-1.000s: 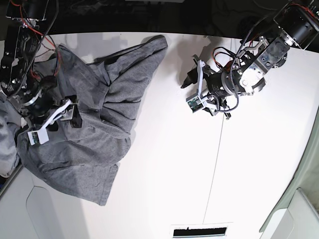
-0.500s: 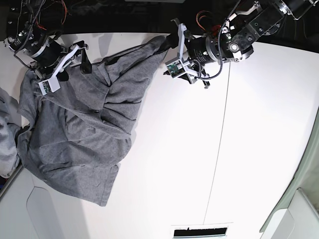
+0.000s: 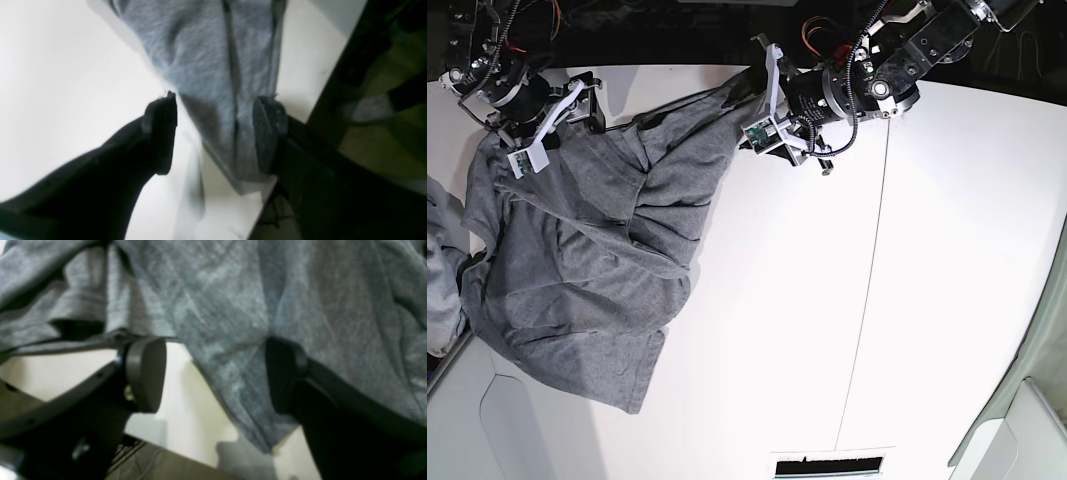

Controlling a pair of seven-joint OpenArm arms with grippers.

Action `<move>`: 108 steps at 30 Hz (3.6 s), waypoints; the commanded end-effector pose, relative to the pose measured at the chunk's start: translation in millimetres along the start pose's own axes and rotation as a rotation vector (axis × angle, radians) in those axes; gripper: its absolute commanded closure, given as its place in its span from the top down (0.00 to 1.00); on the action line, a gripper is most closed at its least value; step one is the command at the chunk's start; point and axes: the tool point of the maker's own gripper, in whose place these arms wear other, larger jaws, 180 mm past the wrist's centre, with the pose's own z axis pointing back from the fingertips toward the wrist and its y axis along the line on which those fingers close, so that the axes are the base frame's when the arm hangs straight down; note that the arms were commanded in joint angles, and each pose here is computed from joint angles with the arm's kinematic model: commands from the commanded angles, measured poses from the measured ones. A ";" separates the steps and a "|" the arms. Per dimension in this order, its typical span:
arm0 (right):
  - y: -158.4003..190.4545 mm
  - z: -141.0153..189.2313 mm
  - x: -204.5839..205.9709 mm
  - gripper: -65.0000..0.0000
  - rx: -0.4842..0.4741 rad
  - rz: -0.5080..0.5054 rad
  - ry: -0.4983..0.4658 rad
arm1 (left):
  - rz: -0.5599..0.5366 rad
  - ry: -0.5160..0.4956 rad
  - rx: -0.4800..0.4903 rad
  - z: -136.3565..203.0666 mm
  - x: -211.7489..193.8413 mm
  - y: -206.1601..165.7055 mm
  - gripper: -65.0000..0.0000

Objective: Layout the t-shirt on the table in an organized manner, then fold the t-shirt properly
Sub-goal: 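Grasp the t-shirt's edge with both grippers, then pull the held fabric away from the right gripper with the left gripper, then drag the held fabric back toward the shirt body with the left gripper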

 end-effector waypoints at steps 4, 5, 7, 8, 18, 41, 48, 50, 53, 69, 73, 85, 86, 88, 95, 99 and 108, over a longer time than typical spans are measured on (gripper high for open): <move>-12.1 -5.0 -7.9 0.69 -0.029 0.010 -0.007 | 0.005 0.023 0.016 -3.6 -17.0 7.7 0.52; -13.2 -6.4 -11.1 0.69 -0.030 0.005 -0.003 | 0.011 0.025 0.017 -4.5 -21.0 8.3 0.45; -15.2 -7.6 -15.1 0.69 -0.039 -0.011 0.002 | 0.018 0.030 0.018 -5.8 -26.8 9.1 0.28; -15.6 -7.8 -15.8 0.68 -0.041 -0.013 0.004 | 0.019 0.024 0.018 -6.1 -26.9 9.3 0.21; -17.0 -4.7 9.8 0.00 -0.048 0.015 -0.064 | -0.099 0.030 0.225 4.0 -17.0 75.2 0.00; -14.1 39.7 81.7 0.00 -0.078 0.081 -0.235 | -0.267 -0.036 0.730 140.1 71.0 301.3 0.00; -13.2 38.6 75.9 0.00 -0.073 0.083 -0.209 | -0.153 0.072 0.599 121.7 28.4 274.8 0.32; -13.1 38.6 75.9 0.00 -0.073 0.084 -0.209 | -0.137 0.080 0.552 115.5 19.5 262.2 0.41; -13.3 38.3 74.2 0.00 -0.073 0.083 -0.201 | -0.129 0.052 0.531 112.8 22.2 251.0 0.45; 7.3 42.6 13.4 0.00 0.005 0.052 -0.067 | 0.020 -0.280 0.448 75.4 108.3 226.7 0.62; 10.2 45.0 -1.5 0.00 0.012 0.043 -0.033 | 0.040 -0.230 0.391 41.7 88.1 210.1 0.62; 14.0 47.8 -15.3 0.00 0.022 0.034 -0.002 | 0.098 -0.114 0.403 -8.1 72.6 236.3 0.62; 14.3 47.8 -14.7 0.00 0.024 0.031 -0.005 | 0.110 -0.101 0.405 -11.0 68.9 239.4 0.62; 15.0 47.8 -14.2 0.00 0.028 0.027 -0.008 | 0.132 -0.067 0.408 -15.3 59.5 244.0 0.62; 14.2 46.9 -9.0 0.00 0.027 0.030 -0.023 | 0.173 0.006 0.381 -17.6 42.2 243.1 0.50; 13.7 46.3 -2.4 0.00 0.026 0.031 -0.047 | 0.171 -0.022 0.251 -25.1 48.2 220.7 0.24; 12.8 45.6 2.0 0.00 0.025 0.034 -0.058 | 0.204 -0.062 0.182 -27.5 57.3 209.8 0.00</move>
